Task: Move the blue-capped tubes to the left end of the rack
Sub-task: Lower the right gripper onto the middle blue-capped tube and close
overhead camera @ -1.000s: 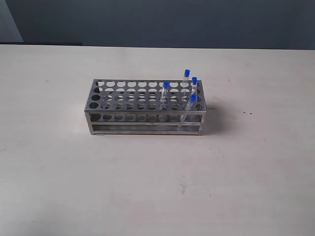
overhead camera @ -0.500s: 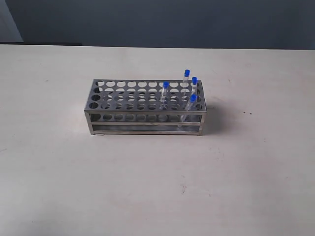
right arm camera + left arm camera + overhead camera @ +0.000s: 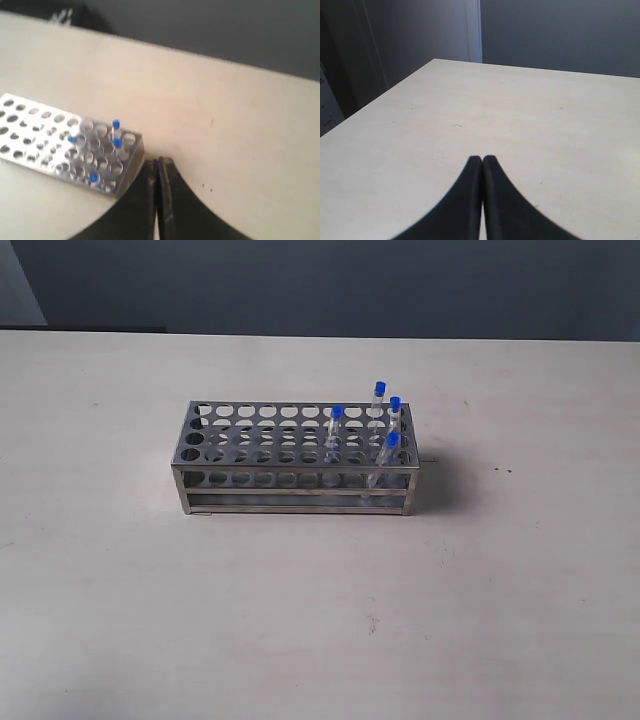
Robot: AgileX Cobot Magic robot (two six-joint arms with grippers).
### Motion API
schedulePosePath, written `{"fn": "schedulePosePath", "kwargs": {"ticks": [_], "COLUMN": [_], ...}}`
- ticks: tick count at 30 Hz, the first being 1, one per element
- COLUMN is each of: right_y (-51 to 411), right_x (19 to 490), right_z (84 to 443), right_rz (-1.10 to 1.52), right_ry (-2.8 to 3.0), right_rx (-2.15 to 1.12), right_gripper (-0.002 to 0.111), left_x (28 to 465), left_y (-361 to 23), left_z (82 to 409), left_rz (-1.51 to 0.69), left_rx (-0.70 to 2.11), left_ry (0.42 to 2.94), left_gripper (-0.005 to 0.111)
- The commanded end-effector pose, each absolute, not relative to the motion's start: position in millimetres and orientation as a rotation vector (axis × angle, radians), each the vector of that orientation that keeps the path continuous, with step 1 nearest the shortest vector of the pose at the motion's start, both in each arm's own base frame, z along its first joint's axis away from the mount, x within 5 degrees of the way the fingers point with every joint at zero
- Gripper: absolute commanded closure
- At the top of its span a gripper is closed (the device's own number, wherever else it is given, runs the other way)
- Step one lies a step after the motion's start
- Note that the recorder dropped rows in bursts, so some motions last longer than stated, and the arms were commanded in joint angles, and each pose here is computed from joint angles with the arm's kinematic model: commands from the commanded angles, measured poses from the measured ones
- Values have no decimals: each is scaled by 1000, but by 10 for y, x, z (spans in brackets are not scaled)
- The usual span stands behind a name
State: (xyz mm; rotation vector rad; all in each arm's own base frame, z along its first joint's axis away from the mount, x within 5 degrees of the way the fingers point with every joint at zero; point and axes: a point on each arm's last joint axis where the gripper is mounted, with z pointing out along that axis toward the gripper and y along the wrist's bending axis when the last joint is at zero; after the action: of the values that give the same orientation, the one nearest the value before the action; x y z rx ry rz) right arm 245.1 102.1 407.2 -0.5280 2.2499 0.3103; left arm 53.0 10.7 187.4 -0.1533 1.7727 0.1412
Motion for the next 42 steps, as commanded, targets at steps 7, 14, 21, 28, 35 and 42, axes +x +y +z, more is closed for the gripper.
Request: {"fn": "schedulePosePath", "kwargs": {"ticks": [7, 14, 21, 28, 35, 42], "right_y": [2084, 2440, 2473, 2500, 2549, 2537], "right_x": [2838, 2823, 2901, 2978, 3006, 2999], "right_z": [2860, 2503, 2390, 2202, 2003, 2038], "right_rz": [90, 107, 50, -4, 4, 0], "right_ry": [2577, 2576, 2566, 2585, 2632, 2629], "right_rx": [-966, -1073, -1033, -1024, -1028, -1025], "right_gripper": [93, 63, 68, 68, 73, 108], "left_x": [536, 536, 536, 536, 536, 536], "left_y": [103, 103, 103, 103, 103, 103], "left_z": [1869, 1869, 1869, 1869, 1869, 1869], "left_rz": [131, 131, 131, 131, 131, 131], "left_rx": [-153, -153, -153, -153, -153, -153], "left_ry": [1769, 1769, 1769, 1769, 1769, 1769], "left_gripper": [106, 106, 106, 106, 106, 106]}}
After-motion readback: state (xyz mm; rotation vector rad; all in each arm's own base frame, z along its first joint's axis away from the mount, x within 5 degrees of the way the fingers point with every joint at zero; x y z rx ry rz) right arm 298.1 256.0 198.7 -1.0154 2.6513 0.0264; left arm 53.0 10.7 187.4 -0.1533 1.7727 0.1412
